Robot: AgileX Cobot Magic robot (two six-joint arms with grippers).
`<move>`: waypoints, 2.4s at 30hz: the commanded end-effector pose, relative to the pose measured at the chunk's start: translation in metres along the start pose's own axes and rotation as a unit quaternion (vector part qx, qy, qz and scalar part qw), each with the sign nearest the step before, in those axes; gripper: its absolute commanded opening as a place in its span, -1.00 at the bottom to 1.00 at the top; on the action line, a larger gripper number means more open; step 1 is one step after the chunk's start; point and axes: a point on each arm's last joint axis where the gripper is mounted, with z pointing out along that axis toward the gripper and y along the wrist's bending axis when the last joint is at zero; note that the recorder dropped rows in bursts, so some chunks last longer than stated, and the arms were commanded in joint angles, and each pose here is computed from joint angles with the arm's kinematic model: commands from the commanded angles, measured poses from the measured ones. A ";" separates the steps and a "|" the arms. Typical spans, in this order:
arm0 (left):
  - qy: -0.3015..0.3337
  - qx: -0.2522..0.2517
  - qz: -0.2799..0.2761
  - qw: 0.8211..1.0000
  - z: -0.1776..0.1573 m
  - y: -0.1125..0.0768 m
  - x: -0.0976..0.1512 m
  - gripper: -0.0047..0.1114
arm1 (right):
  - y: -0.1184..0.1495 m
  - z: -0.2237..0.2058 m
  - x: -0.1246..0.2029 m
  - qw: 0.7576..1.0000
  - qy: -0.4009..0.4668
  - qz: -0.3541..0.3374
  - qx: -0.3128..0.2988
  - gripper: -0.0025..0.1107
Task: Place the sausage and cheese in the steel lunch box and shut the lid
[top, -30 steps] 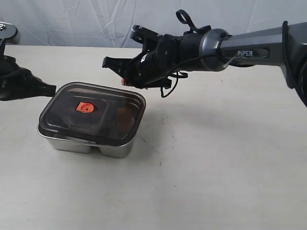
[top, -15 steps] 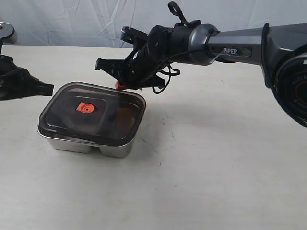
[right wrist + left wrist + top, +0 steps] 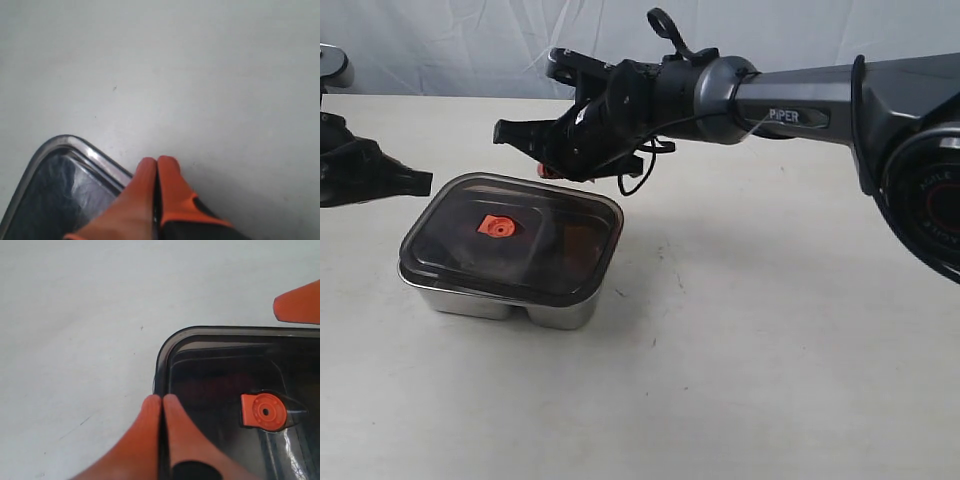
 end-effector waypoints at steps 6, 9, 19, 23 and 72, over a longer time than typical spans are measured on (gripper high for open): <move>-0.031 -0.007 -0.021 0.999 -0.002 0.002 -0.006 -0.92 | 0.005 0.000 0.001 1.000 -0.004 -0.012 -0.004 -0.97; -0.031 -0.007 -0.021 0.999 -0.002 0.002 -0.006 -0.92 | 0.005 0.000 0.003 1.000 0.004 -0.021 -0.003 -0.97; -0.029 -0.006 -0.021 0.999 -0.002 0.002 -0.005 -0.92 | 0.009 0.001 0.008 1.000 0.015 -0.023 -0.004 -0.97; -0.029 -0.006 -0.021 0.999 -0.002 0.002 -0.005 -0.92 | 0.009 0.001 0.008 1.000 0.017 -0.022 -0.004 -0.97; -0.070 -0.019 -0.024 0.997 -0.003 0.004 -0.013 -0.92 | 0.014 0.028 0.004 0.999 0.023 -0.029 -0.028 -0.97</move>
